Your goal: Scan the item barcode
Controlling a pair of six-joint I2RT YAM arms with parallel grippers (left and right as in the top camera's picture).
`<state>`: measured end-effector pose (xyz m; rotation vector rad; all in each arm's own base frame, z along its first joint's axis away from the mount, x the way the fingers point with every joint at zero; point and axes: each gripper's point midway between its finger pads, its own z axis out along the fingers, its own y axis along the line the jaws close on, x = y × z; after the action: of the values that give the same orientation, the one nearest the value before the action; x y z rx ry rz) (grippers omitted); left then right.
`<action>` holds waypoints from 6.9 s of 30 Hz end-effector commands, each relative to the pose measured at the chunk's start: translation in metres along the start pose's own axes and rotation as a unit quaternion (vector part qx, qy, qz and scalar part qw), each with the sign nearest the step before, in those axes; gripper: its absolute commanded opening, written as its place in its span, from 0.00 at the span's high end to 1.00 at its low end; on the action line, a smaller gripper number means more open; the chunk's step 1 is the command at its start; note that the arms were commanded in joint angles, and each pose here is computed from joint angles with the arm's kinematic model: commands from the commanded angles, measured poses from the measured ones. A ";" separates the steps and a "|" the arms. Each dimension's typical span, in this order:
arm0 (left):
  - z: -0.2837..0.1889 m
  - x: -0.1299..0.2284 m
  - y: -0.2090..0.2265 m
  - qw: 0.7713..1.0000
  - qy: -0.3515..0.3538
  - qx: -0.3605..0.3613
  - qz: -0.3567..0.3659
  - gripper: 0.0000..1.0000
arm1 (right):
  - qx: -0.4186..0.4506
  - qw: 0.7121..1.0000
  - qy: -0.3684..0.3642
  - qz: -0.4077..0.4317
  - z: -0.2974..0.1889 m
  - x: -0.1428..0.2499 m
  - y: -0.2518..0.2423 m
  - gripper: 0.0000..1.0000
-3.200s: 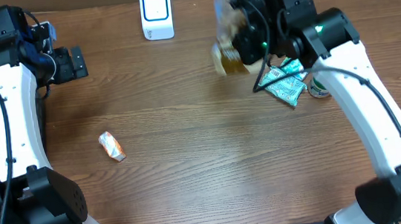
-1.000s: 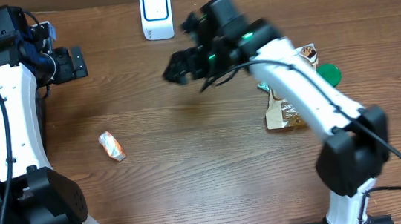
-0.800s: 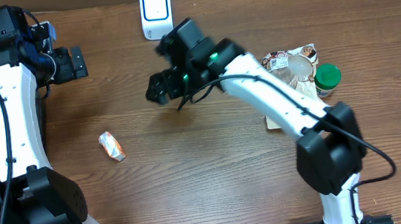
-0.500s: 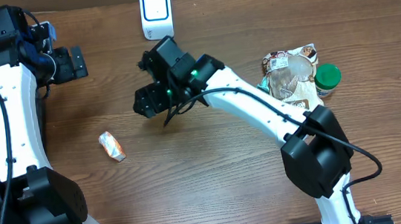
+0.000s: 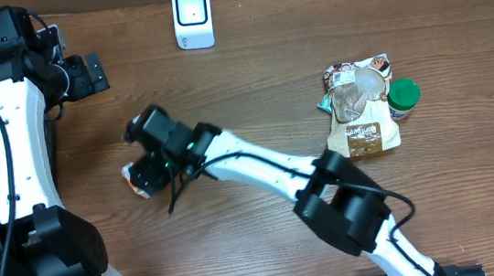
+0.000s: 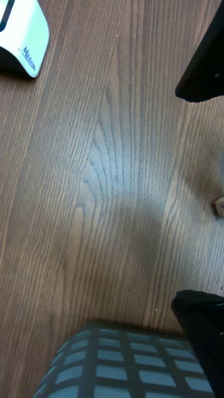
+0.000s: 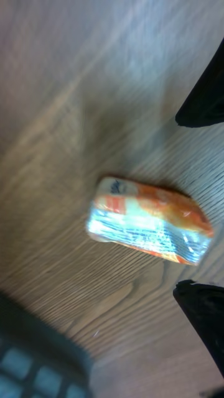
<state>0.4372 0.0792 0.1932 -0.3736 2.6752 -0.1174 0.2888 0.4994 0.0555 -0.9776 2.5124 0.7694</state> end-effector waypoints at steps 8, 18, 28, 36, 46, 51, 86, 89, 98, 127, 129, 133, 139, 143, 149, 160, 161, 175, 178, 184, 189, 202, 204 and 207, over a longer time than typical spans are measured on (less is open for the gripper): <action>0.005 0.001 0.000 1.000 0.006 0.005 -0.022 0.00 | 0.017 1.000 -0.010 -0.015 0.021 0.003 -0.003 0.43; 0.005 0.001 0.000 1.000 0.006 0.004 -0.021 0.00 | 0.027 0.999 0.019 -0.005 0.028 0.020 -0.010 0.80; 0.005 0.001 0.000 1.000 0.006 0.004 -0.021 0.00 | -0.019 0.998 0.025 0.054 -0.036 -0.012 -0.034 0.96; 0.005 0.001 0.000 1.000 0.006 0.004 -0.021 0.01 | -0.122 0.967 0.034 0.221 -0.109 -0.030 -0.076 0.96; 0.005 0.001 0.000 1.000 0.006 0.004 -0.021 0.00 | -0.126 0.928 0.114 0.333 -0.112 0.009 -0.107 0.95; 0.005 0.001 0.000 1.000 0.006 0.004 -0.021 0.00 | -0.098 0.929 0.117 0.336 -0.110 0.015 -0.116 0.67; 0.005 0.001 0.000 1.000 0.006 0.004 -0.021 0.00 | 0.075 0.962 0.132 0.228 -0.262 0.029 -0.190 0.73; 0.005 0.001 0.000 1.000 0.006 0.004 -0.021 0.00 | 0.077 0.962 0.115 0.234 -0.281 0.026 -0.178 0.73; 0.005 0.001 0.000 1.000 0.006 0.004 -0.021 0.01 | 0.057 0.950 0.114 0.286 -0.238 0.032 -0.181 0.68; 0.005 0.001 0.000 1.000 0.006 0.004 -0.021 0.01 | -0.028 0.952 0.102 0.286 -0.100 0.100 -0.180 0.64; 0.005 0.001 0.000 1.000 0.006 0.004 -0.021 0.00 | -0.018 0.952 0.104 0.287 -0.094 0.101 -0.179 0.64; 0.005 0.001 0.000 1.000 0.006 0.004 -0.021 0.00 | -0.013 0.951 0.112 0.289 -0.088 0.104 -0.174 0.65; 0.005 0.001 0.000 1.000 0.006 0.004 -0.021 0.01 | 0.015 0.937 0.121 0.328 -0.077 0.114 -0.184 0.78; 0.005 0.001 0.000 1.000 0.006 0.004 -0.021 0.01 | 0.010 0.935 0.125 0.333 -0.073 0.116 -0.183 0.86; 0.005 0.001 0.000 1.000 0.006 0.004 -0.021 0.01 | -0.083 0.929 0.130 0.335 -0.078 0.103 -0.150 0.96; 0.005 0.001 0.000 1.000 0.006 0.004 -0.021 0.01 | -0.353 0.893 0.001 0.279 -0.213 0.007 -0.094 0.96; 0.005 0.001 0.000 1.000 0.006 0.004 -0.021 0.00 | -0.359 0.891 -0.010 0.277 -0.224 0.003 -0.096 0.96; 0.005 0.001 0.000 1.000 0.006 0.004 -0.021 0.00 | -0.465 0.820 -0.031 0.332 -0.312 -0.026 -0.121 0.96; 0.005 0.001 0.000 1.000 0.006 0.004 -0.021 0.00 | -0.464 0.814 -0.028 0.349 -0.316 -0.028 -0.126 0.96; 0.005 0.001 0.000 1.000 0.006 0.004 -0.021 0.01 | -0.440 0.822 -0.045 0.357 -0.309 -0.032 -0.133 0.96; 0.005 0.001 0.000 1.000 0.006 0.004 -0.021 0.01 | -0.413 0.847 -0.072 0.327 -0.296 -0.034 -0.134 0.96; 0.005 0.001 0.000 1.000 0.006 0.004 -0.021 0.00 | -0.079 0.923 -0.021 0.377 -0.199 0.030 -0.173 0.96; 0.005 0.001 0.000 1.000 0.006 0.004 -0.021 0.01 | -0.046 0.927 -0.015 0.371 -0.194 0.035 -0.176 0.96; 0.005 0.001 0.000 1.000 0.006 0.004 -0.021 0.00 | -0.004 0.934 -0.013 0.356 -0.200 0.034 -0.181 0.96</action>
<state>0.4367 0.0790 0.1930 -0.4062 2.6737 -0.1260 0.3456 0.2678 0.1284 0.0405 2.8956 1.2199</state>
